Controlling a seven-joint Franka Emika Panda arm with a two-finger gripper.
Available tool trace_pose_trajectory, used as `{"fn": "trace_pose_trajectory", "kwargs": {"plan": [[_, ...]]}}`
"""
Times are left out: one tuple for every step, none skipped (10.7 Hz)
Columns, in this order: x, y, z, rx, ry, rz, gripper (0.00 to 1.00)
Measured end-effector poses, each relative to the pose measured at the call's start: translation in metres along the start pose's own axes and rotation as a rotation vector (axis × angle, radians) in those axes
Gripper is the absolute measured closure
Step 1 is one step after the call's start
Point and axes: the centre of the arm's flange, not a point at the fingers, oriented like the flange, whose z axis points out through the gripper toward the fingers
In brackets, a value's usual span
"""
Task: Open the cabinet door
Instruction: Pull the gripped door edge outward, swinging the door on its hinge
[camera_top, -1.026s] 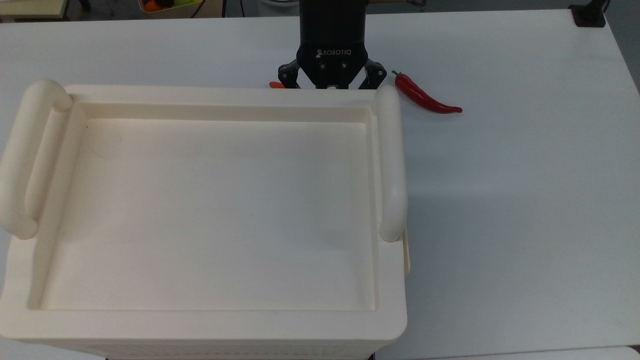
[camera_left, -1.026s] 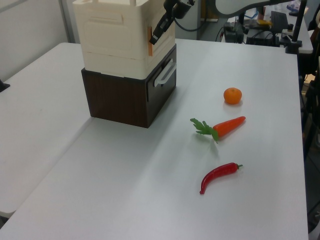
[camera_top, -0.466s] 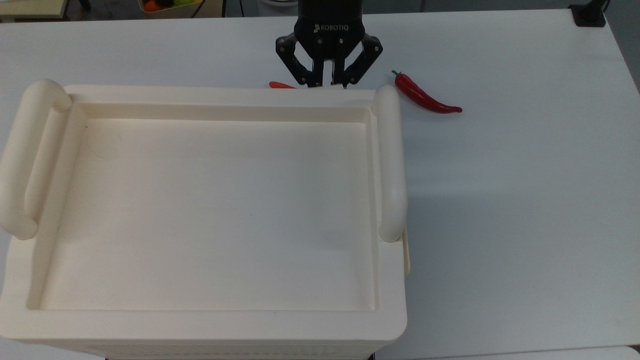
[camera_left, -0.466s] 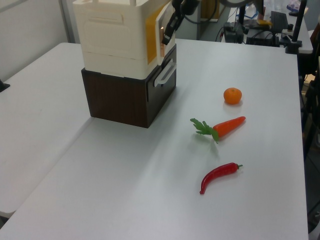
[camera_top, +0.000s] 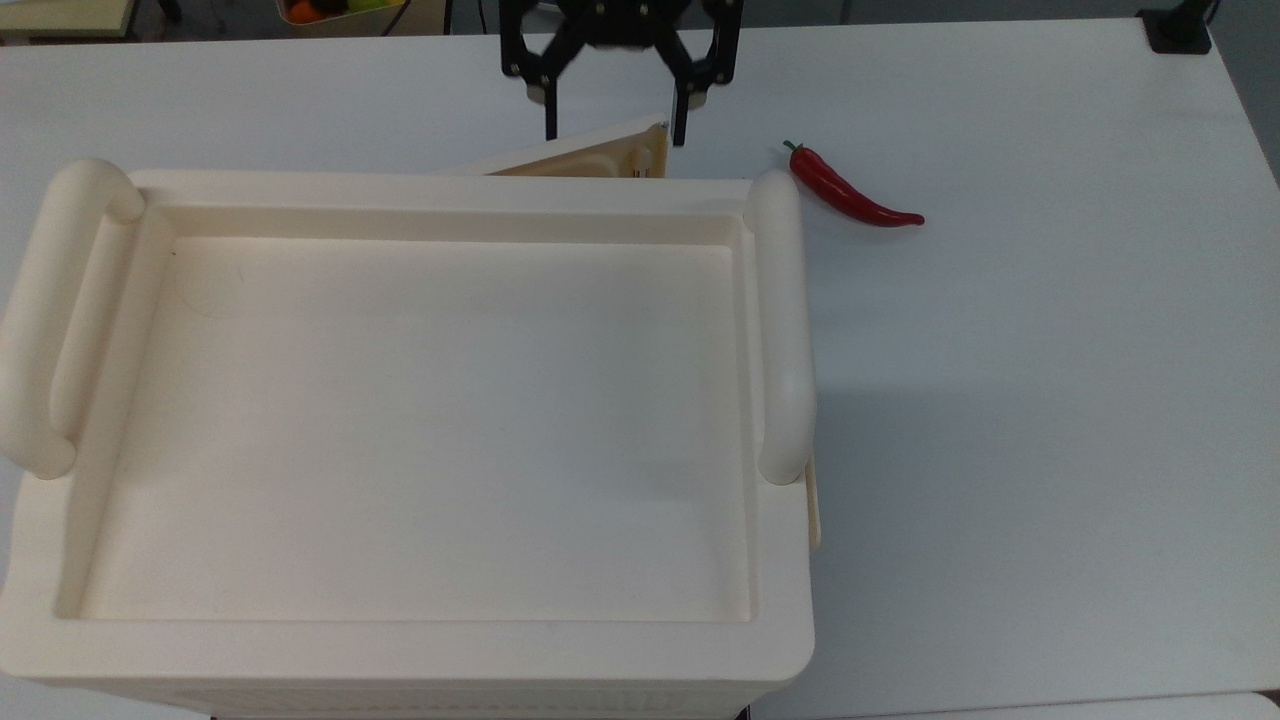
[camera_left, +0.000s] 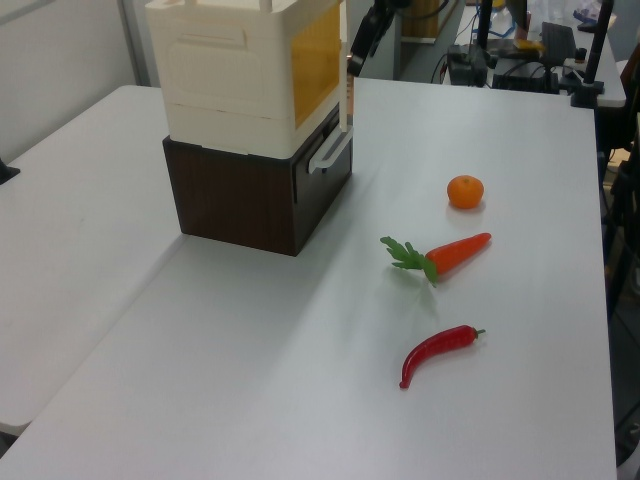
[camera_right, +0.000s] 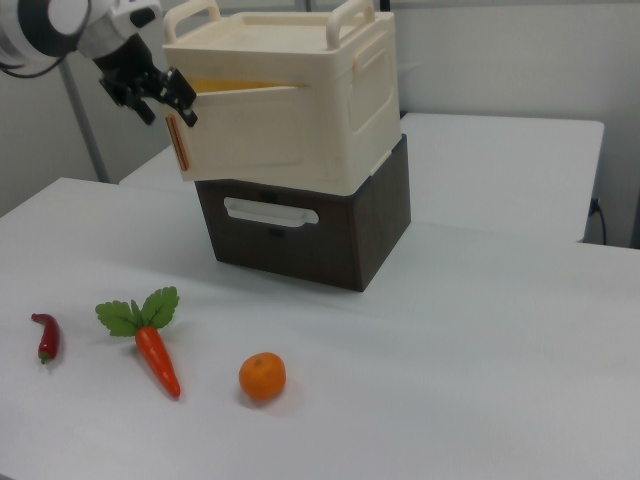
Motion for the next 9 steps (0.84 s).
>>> {"fn": "trace_pose_trajectory", "kwargs": {"plan": [[-0.001,0.003,-0.013,0.000,0.015,0.005,0.00],[-0.001,0.007,-0.027,0.001,0.034,0.011,0.00],[0.002,0.010,-0.042,0.002,0.061,0.016,0.00],[0.004,0.011,-0.051,0.004,0.080,0.019,0.00],[0.008,0.011,-0.057,0.007,0.105,0.020,0.00],[0.011,0.010,-0.060,0.013,0.139,0.019,0.00],[0.013,0.007,-0.059,0.016,0.153,0.016,0.00],[0.014,0.004,-0.053,0.017,0.148,0.012,0.00],[0.015,0.002,-0.043,0.017,0.134,0.009,0.00]]}}
